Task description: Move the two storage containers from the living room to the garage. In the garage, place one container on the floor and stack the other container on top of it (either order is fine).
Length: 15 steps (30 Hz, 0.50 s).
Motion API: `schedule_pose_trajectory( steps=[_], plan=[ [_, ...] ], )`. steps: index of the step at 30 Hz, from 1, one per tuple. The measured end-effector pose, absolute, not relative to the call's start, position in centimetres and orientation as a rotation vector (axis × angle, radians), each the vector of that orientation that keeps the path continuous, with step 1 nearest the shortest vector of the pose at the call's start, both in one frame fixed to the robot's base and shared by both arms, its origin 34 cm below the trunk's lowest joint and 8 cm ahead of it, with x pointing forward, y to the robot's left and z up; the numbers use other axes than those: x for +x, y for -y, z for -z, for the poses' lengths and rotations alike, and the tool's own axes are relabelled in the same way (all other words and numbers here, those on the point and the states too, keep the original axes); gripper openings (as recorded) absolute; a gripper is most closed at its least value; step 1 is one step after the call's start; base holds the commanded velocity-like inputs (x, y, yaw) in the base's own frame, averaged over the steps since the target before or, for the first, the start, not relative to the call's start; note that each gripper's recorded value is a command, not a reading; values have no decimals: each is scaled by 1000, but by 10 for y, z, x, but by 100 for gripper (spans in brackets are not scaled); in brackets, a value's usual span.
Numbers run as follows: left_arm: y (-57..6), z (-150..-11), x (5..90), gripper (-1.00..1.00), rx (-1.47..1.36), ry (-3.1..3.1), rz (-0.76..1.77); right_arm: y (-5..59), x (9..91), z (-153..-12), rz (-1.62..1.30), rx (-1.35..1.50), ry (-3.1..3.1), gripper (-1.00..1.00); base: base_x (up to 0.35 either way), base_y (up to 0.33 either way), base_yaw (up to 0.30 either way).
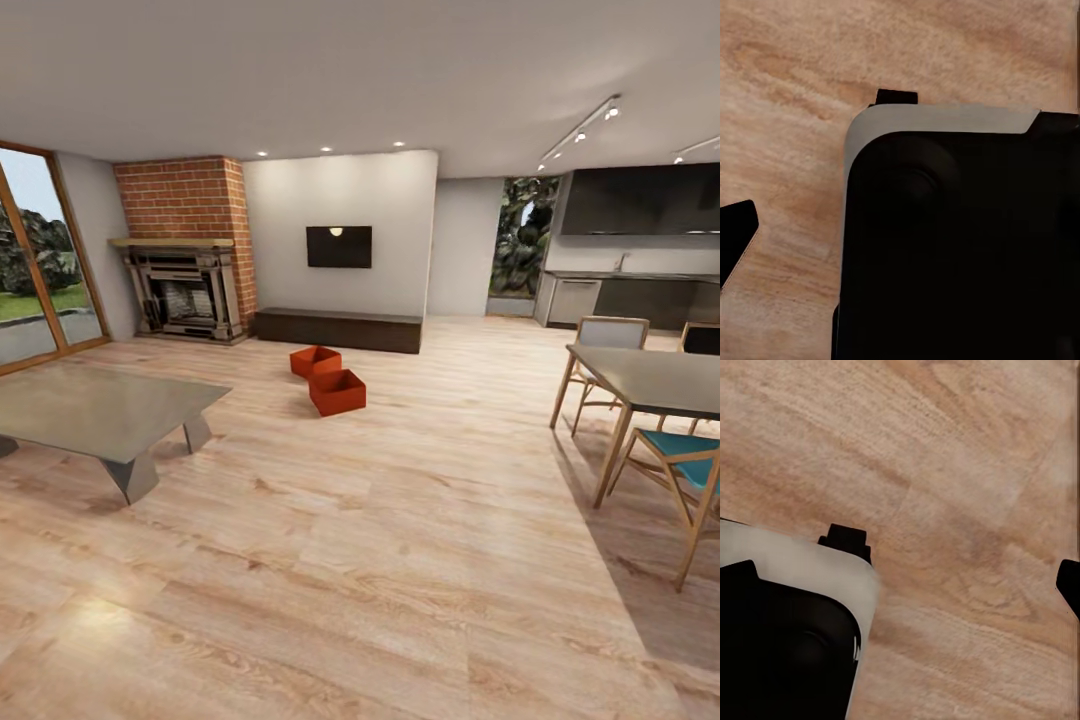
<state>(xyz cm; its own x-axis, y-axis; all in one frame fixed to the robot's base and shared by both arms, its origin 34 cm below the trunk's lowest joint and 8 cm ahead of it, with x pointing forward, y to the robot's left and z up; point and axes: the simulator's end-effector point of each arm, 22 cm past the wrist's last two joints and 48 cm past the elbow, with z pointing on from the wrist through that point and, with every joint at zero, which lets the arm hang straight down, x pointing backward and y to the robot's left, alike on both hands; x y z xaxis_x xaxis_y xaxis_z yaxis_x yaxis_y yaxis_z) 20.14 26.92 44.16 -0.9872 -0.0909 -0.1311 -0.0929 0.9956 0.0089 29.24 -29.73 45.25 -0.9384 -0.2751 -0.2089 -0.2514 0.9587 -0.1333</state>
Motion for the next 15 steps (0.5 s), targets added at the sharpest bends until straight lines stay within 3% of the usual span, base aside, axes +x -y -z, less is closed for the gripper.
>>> schedule_pose_trajectory(
  steps=[15],
  plan=[
    [-269,-442,202,100,-139,-3007,-22,298,292,-453,156,-392,-2884,100,323,0,0]
  ],
)
